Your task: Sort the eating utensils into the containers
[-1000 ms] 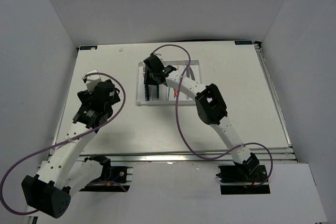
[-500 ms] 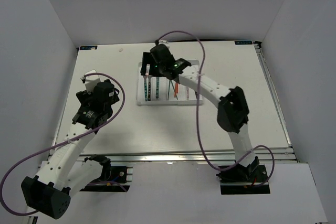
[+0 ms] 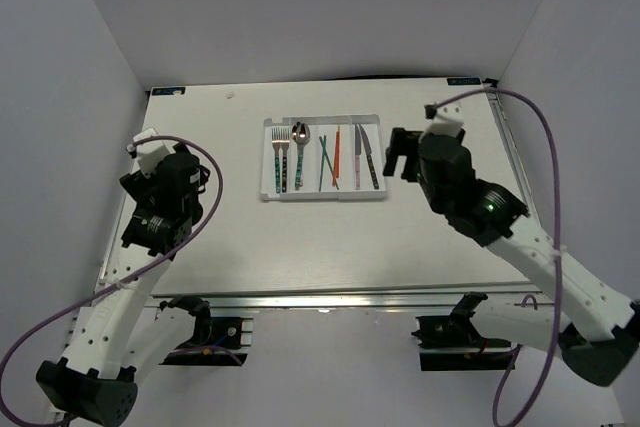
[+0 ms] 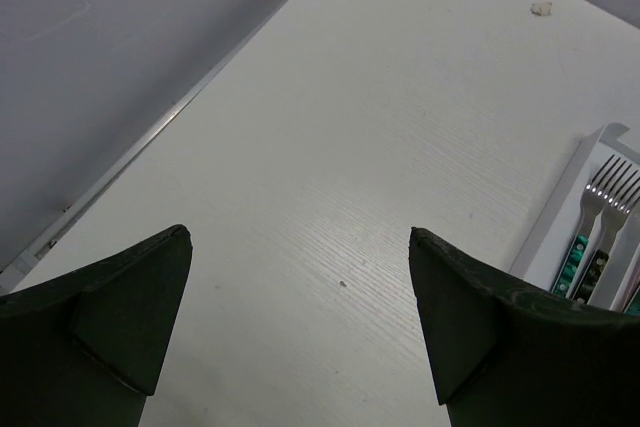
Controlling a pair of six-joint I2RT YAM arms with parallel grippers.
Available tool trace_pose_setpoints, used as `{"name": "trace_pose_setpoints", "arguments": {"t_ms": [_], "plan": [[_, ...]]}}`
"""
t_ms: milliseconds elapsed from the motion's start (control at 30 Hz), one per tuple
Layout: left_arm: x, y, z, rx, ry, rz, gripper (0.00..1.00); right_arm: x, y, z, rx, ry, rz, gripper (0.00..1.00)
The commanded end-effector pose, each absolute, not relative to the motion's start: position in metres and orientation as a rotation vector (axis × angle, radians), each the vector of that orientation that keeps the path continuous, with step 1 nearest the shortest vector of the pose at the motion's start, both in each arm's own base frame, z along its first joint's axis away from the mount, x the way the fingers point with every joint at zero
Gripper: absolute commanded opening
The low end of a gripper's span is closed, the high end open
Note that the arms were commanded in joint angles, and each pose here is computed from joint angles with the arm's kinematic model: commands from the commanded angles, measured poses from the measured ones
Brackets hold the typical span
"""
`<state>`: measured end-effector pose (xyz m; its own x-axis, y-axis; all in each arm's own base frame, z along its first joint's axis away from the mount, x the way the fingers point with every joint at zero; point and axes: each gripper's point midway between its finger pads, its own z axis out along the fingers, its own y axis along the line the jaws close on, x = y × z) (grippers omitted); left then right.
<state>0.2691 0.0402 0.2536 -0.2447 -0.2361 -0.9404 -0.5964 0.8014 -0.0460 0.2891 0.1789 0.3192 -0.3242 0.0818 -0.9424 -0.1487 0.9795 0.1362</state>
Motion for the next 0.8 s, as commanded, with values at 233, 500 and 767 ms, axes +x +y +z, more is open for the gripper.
{"name": "trace_pose_setpoints", "arguments": {"t_ms": [233,500,767], "plan": [[0.240,0.053,0.262,-0.715,1.719,0.325,0.98,0.220,0.052,0.322,0.116,1.827,-0.026,0.89],[0.235,0.052,0.271,-0.706,1.675,0.271,0.98,0.204,0.039,0.301,0.144,1.881,-0.034,0.89],[0.237,0.052,0.269,-0.698,1.692,0.287,0.98,0.207,0.047,0.303,0.133,1.880,0.007,0.89]]}}
